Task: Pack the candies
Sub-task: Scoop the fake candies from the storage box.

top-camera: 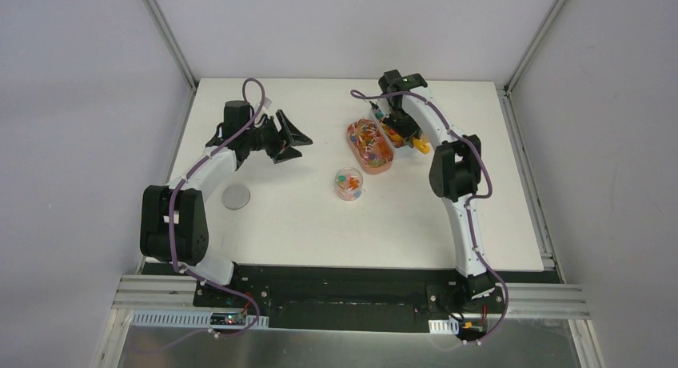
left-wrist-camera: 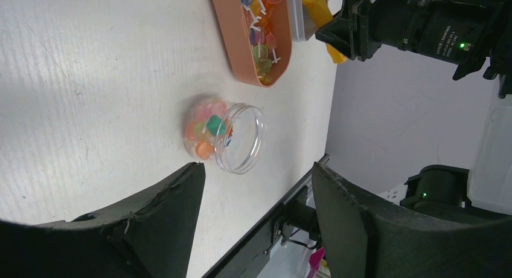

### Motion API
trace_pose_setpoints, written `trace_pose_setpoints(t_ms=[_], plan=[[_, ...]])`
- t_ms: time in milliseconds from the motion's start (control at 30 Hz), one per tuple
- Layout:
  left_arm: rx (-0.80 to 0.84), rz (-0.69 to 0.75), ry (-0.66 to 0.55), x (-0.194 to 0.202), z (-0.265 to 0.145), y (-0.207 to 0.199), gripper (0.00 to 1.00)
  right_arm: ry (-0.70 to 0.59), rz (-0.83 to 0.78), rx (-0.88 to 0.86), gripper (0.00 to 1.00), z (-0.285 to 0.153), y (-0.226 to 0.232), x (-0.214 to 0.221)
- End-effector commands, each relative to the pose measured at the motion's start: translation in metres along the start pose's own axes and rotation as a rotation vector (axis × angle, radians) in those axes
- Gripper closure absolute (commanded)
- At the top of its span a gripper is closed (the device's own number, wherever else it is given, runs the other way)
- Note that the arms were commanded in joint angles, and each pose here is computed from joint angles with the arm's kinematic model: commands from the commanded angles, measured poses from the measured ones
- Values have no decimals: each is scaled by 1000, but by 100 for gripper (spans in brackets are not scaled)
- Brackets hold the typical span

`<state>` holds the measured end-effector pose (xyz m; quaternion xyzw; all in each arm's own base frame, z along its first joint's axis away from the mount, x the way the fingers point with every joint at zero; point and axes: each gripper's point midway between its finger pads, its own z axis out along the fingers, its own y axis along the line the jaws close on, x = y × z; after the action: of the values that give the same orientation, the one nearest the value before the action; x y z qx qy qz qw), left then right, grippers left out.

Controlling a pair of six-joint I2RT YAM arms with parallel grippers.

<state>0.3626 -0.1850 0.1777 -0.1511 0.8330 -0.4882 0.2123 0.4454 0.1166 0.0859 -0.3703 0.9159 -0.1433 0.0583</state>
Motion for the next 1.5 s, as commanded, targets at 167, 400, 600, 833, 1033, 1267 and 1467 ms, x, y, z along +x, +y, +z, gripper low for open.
trace_pose_setpoints(t_ms=[167, 400, 600, 833, 1033, 1267, 1467], plan=[[6, 53, -24, -2, -4, -3, 33, -157, 68, -43, 100, -2, 2, -29], [1, 50, -18, 1, -4, 1, 33, -230, 119, -93, 100, 3, 4, -36], [1, 55, -21, 3, -6, 0, 33, -268, 175, -161, 100, 8, 5, -35], [-5, 56, -22, 5, -6, 2, 33, -339, 239, -218, 100, 13, 5, -38], [-10, 64, -24, 6, -8, 2, 33, -375, 275, -238, 100, 19, 3, -33], [-32, 97, -33, 2, -13, -1, 33, -361, 279, -227, 100, 14, 0, -13], [-46, 127, -35, -1, -18, -7, 33, -323, 281, -225, 100, 12, 4, 5]])
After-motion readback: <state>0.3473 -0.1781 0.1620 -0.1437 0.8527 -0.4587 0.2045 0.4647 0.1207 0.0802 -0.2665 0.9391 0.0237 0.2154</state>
